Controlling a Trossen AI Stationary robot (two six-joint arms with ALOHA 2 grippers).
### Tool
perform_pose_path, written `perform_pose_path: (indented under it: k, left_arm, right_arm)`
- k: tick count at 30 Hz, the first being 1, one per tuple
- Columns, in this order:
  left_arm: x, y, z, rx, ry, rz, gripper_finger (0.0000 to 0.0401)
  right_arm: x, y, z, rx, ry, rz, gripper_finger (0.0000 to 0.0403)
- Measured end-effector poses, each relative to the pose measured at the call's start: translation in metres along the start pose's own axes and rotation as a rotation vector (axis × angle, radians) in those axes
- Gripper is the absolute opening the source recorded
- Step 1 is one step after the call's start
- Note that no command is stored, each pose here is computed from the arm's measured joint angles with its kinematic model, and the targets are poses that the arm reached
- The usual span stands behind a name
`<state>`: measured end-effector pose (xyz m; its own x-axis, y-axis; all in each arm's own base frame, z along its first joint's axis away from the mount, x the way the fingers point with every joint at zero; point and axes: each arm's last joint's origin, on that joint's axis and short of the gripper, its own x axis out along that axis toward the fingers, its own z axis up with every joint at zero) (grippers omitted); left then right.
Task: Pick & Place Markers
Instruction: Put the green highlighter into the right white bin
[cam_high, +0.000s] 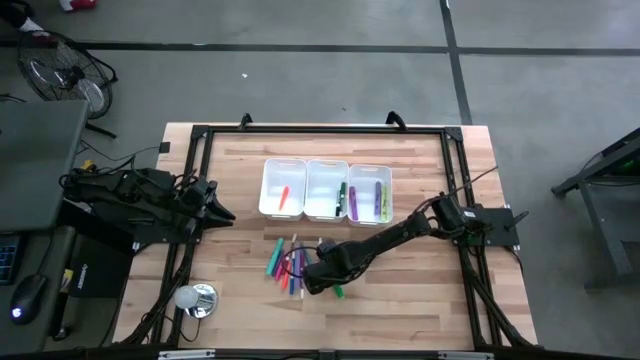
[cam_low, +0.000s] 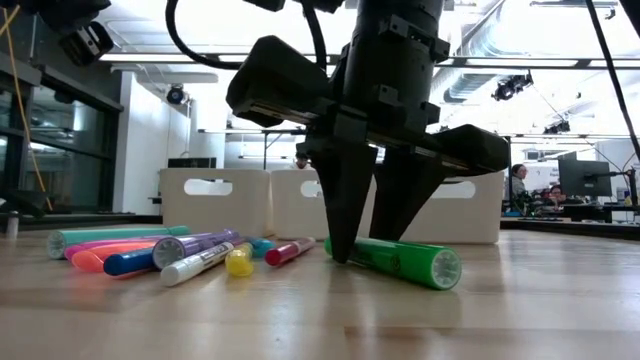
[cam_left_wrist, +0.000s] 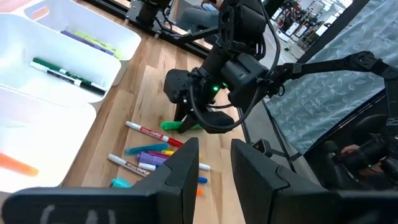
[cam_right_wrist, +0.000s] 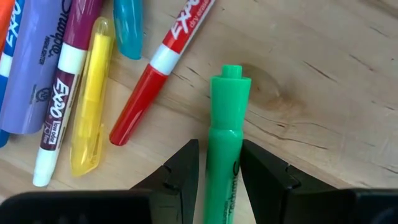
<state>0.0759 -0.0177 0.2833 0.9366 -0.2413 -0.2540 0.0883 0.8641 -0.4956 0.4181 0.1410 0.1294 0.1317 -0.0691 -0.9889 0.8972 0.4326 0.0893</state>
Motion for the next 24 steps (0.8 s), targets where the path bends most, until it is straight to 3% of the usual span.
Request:
perform_pose_path:
  k: [6,13,24]
  left_arm:
    - [0.0,0.0,0.0,0.0,0.0,0.0,0.0092]
    - [0.0,0.0,0.0,0.0,0.0,0.0,0.0092]
    - [0.0,0.0,0.0,-0.001,0.0,0.0,0.0092]
  right_arm:
    - [0.0002,0.0007,-0.0016,-0.044,0.079,0.017,0.0108]
    - [0.001,-0.0006,0.0066,0.019,0.211,0.03,0.0108]
    - [0.0005,-0.0042,0.0034,0.044,0.22,-0.015,0.0108]
